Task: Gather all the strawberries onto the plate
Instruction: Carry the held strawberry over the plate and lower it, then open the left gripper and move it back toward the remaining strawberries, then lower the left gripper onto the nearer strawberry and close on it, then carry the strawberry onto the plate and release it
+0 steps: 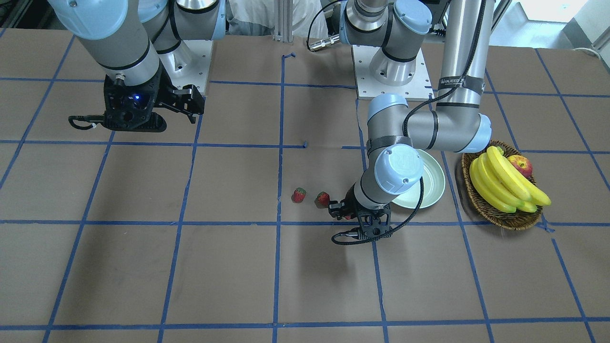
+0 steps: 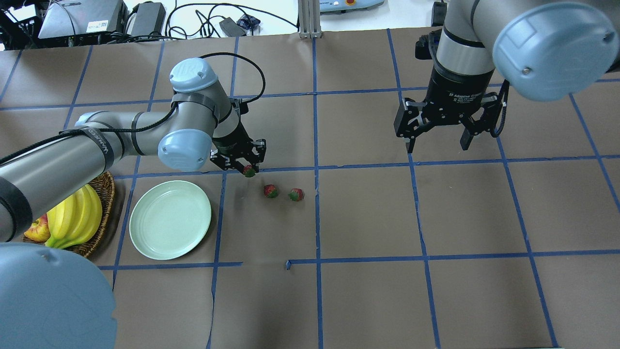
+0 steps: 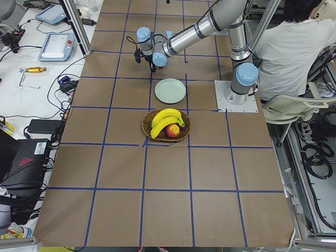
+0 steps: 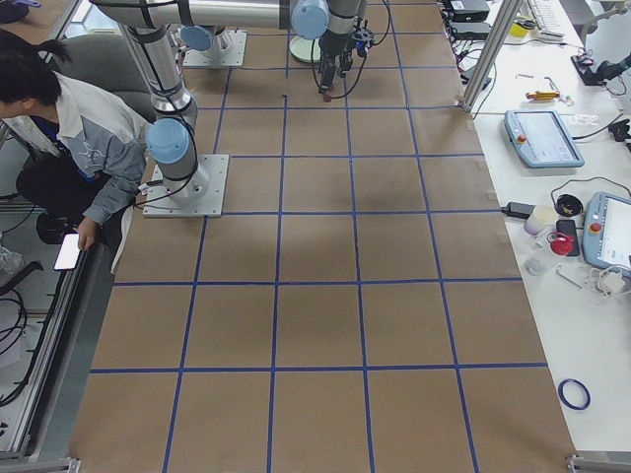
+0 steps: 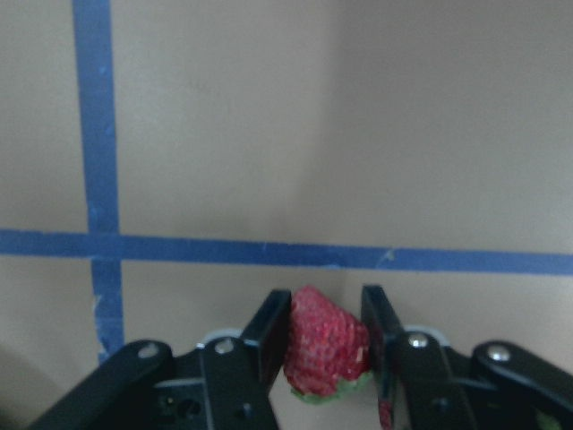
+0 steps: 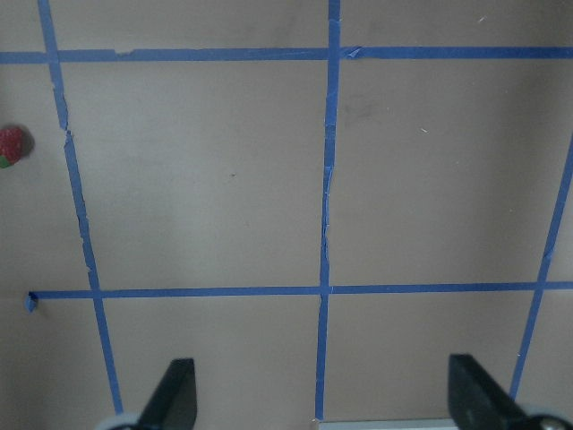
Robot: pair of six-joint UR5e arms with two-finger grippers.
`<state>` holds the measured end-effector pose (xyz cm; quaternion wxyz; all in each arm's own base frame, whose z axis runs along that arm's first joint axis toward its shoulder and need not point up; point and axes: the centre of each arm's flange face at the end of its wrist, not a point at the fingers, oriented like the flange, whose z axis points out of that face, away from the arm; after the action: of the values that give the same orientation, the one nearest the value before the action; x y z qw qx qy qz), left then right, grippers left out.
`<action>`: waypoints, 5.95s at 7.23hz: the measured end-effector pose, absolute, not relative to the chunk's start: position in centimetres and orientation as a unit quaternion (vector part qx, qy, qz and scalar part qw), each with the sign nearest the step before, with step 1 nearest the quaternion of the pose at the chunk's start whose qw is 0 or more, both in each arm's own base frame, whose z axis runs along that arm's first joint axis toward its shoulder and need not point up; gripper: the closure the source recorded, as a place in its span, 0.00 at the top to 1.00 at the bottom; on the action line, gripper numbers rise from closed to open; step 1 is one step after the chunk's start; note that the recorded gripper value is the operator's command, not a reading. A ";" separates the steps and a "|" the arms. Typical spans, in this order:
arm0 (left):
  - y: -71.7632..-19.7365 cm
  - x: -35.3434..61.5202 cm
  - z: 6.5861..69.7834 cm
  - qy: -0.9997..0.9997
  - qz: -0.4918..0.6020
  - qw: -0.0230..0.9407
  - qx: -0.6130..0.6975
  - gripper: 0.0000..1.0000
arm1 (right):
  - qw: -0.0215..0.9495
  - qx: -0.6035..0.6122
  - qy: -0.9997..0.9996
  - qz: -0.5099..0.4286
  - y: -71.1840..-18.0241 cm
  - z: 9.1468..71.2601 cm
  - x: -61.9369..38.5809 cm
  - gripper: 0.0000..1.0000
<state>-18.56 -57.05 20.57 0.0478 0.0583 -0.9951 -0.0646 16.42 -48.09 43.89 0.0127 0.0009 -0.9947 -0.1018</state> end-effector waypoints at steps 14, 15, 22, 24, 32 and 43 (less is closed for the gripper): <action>-51.3 -4.5 17.9 -0.958 -0.242 -0.085 -0.130 1.00 | 0.006 0.000 -0.995 -0.099 -48.3 43.7 16.6 1.00; -51.9 -6.4 18.7 -0.965 -0.221 -0.067 -0.124 1.00 | 0.006 0.000 -0.995 -0.100 -48.3 43.7 16.6 1.00; -55.1 -17.4 21.2 -0.974 -0.150 0.095 0.141 1.00 | 0.006 0.001 -0.995 -0.103 -48.2 43.6 16.7 1.00; -54.4 -17.7 19.3 -0.960 -0.171 0.088 0.203 1.00 | 0.007 0.001 -0.995 -0.104 -48.2 43.6 16.6 1.00; -53.9 -21.9 16.0 -0.947 -0.169 0.073 0.264 0.00 | 0.011 0.001 -0.994 -0.110 -47.9 43.2 16.5 1.00; -54.4 -12.1 23.2 -0.983 -0.163 -0.081 -0.001 0.00 | 0.014 0.001 -0.994 -0.112 -47.8 42.9 16.5 1.00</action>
<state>-12.15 -54.36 23.16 -0.0811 -0.0011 -0.9833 -0.1631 16.48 -47.77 42.86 0.0137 0.0014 -0.9937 -0.1115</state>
